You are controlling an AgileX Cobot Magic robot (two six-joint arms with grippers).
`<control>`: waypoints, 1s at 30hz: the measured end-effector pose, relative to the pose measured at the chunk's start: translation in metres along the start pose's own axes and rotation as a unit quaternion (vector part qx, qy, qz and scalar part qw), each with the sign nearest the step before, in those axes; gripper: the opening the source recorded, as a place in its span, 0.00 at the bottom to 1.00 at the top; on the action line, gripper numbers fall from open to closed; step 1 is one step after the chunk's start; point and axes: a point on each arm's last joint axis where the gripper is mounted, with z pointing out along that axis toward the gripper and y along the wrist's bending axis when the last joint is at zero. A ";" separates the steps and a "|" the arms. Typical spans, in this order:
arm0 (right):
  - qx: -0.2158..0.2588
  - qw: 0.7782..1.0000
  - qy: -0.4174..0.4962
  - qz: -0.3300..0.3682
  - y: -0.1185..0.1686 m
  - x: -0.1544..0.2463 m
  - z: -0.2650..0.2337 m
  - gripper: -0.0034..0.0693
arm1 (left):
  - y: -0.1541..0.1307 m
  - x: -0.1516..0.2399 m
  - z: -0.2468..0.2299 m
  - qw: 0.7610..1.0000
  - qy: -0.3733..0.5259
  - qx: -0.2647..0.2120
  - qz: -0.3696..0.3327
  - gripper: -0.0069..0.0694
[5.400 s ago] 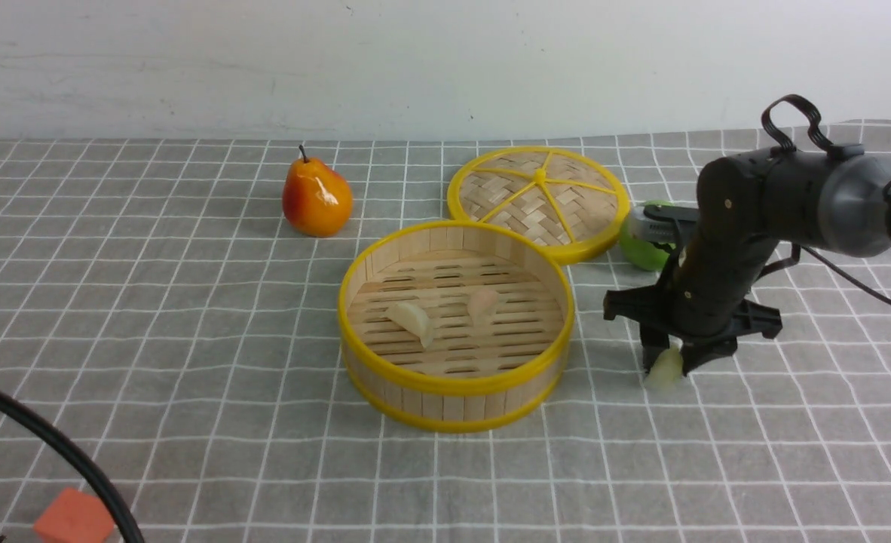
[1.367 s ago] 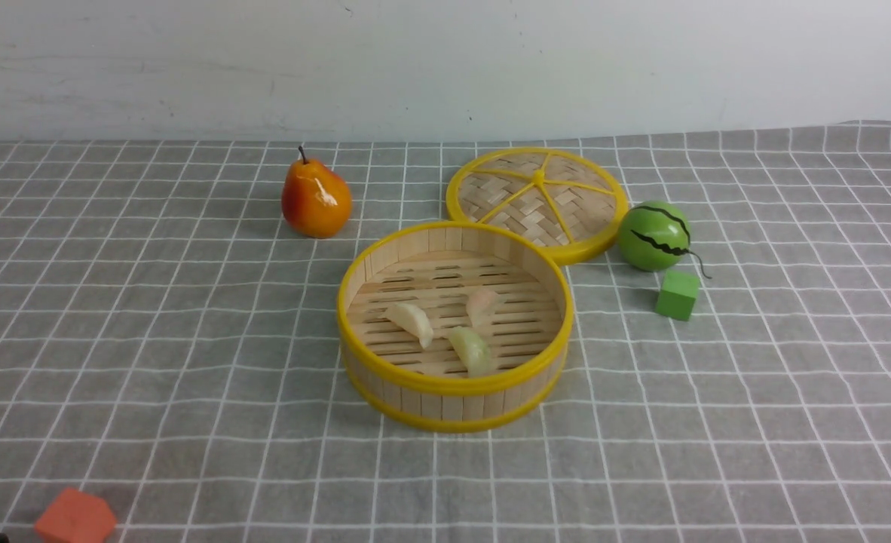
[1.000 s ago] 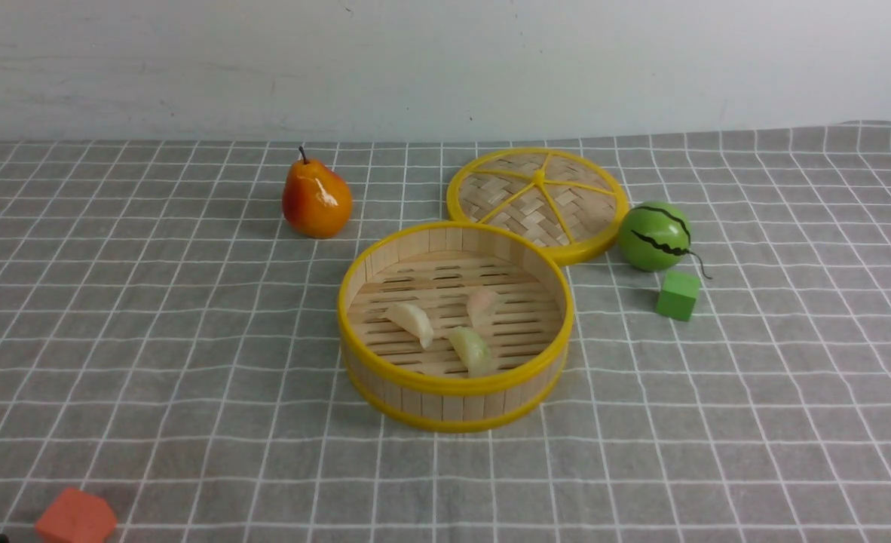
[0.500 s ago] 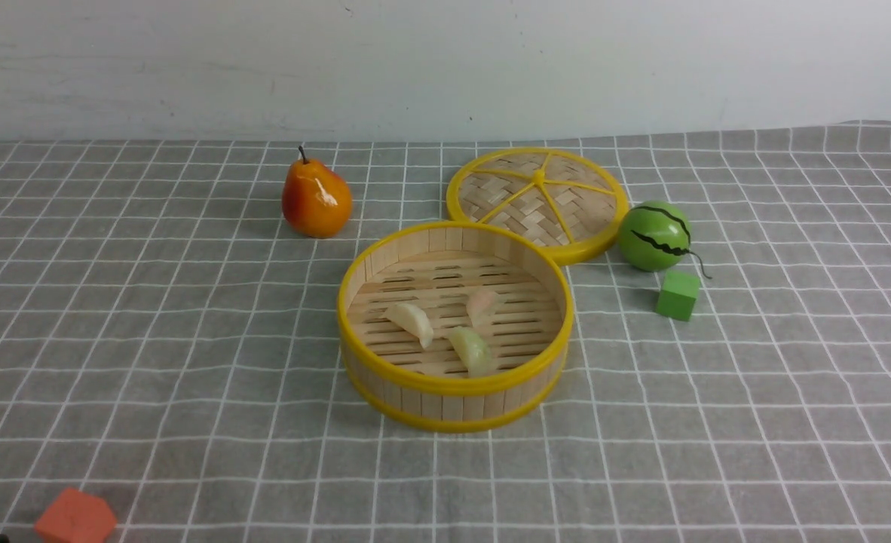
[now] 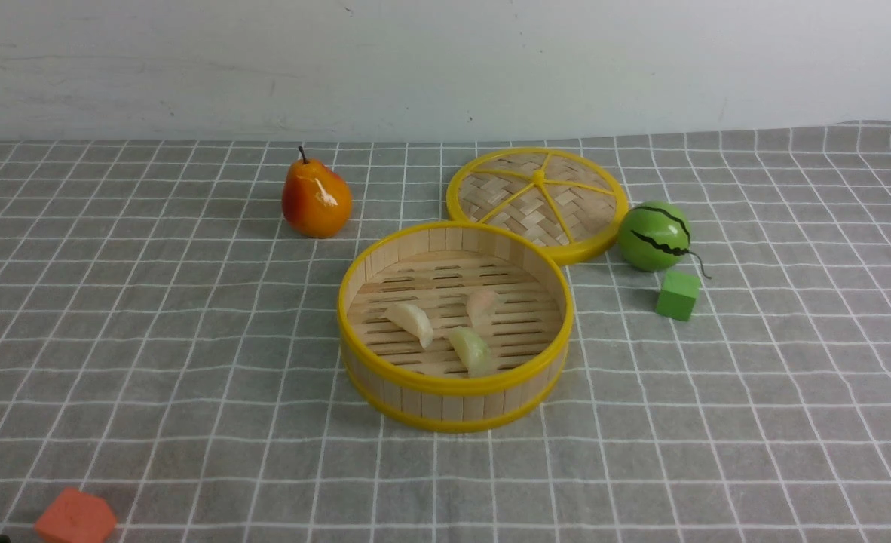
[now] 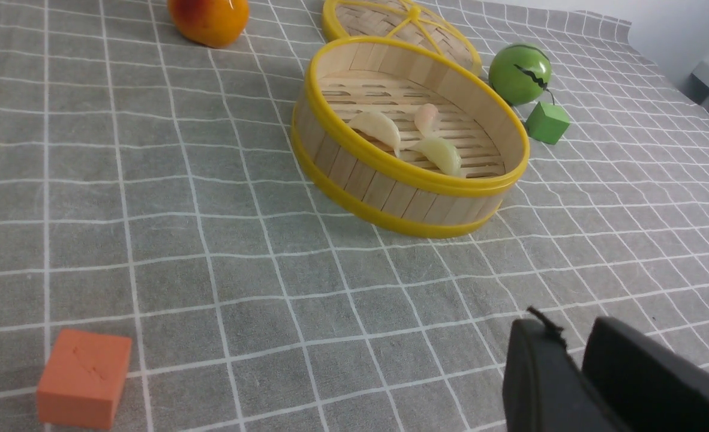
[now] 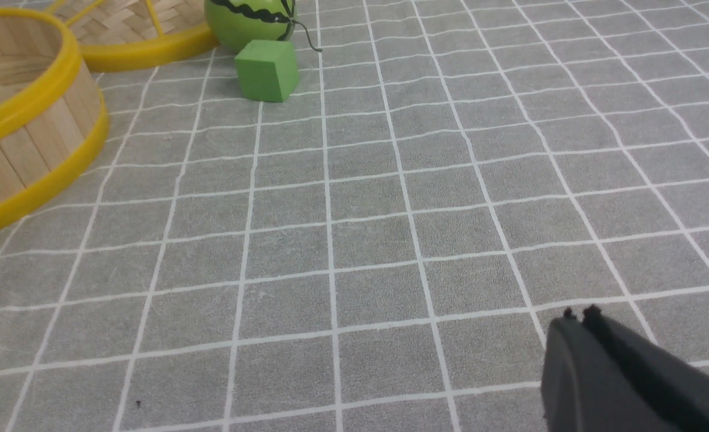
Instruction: Put the dumplings into the steamer on the table with the grey tablecloth.
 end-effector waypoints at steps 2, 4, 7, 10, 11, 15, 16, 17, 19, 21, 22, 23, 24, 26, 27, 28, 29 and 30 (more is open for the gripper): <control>0.000 1.000 0.000 0.000 0.000 0.000 0.000 0.04 | 0.001 0.004 0.004 1.000 -0.001 0.001 -0.001 0.24; 0.000 1.000 0.000 0.000 0.000 0.000 0.000 0.05 | 0.002 0.006 0.008 1.000 -0.013 0.006 -0.005 0.24; 0.000 1.000 0.000 0.000 0.000 0.000 0.000 0.05 | 0.008 0.013 0.020 0.998 -0.068 -0.003 -0.011 0.18; 0.000 1.000 0.000 0.000 0.000 0.000 0.000 0.05 | 0.018 0.020 0.029 0.989 -0.145 -0.030 -0.018 0.07; 0.000 1.000 0.000 0.000 0.000 0.000 0.000 0.05 | 0.022 0.023 0.032 0.985 -0.164 -0.043 -0.019 0.07; 0.000 1.000 0.000 0.000 0.000 0.000 0.000 0.05 | 0.036 0.036 0.037 0.976 -0.193 -0.096 -0.024 0.07; 0.000 1.000 0.000 0.000 0.000 0.000 0.000 0.05 | 0.041 0.041 0.038 0.973 -0.197 -0.118 -0.025 0.07; 0.000 1.000 0.000 0.000 0.000 0.000 0.000 0.05 | 0.043 0.043 0.039 0.972 -0.197 -0.126 -0.026 0.07; 0.000 1.000 0.000 0.000 0.000 0.000 0.000 0.06 | 0.049 0.053 0.038 0.967 -0.202 -0.151 -0.028 0.07; 0.000 1.000 0.000 0.000 0.000 0.000 0.000 0.06 | 0.051 0.057 0.036 0.963 -0.210 -0.164 -0.028 0.07; 0.000 1.000 0.000 0.000 0.000 0.000 0.000 0.06 | 0.052 0.060 0.034 0.961 -0.214 -0.172 -0.027 0.07; 0.000 1.000 0.000 0.000 0.000 0.000 0.000 0.06 | 0.052 0.061 0.033 0.960 -0.214 -0.178 -0.026 0.07; 0.000 1.000 0.000 0.000 0.000 0.000 0.000 0.06 | 0.053 0.062 0.032 0.960 -0.211 -0.181 -0.025 0.07; 0.000 1.000 0.000 0.000 0.000 0.000 0.000 0.07 | 0.055 0.068 0.033 0.964 -0.181 -0.194 -0.025 0.07; 0.000 1.000 0.000 0.000 0.000 0.000 0.000 0.07 | 0.056 0.070 0.034 0.965 -0.169 -0.199 -0.024 0.07; 0.000 1.000 -0.001 0.000 0.000 0.000 0.000 0.07 | 0.057 0.073 0.034 0.966 -0.152 -0.206 -0.021 0.07; 0.000 1.000 -0.001 0.000 0.000 0.000 0.000 0.08 | 0.058 0.076 0.034 0.968 -0.134 -0.213 -0.017 0.07; 0.000 1.000 -0.001 0.000 0.000 0.000 0.000 0.08 | 0.059 0.079 0.035 0.968 -0.118 -0.219 -0.012 0.07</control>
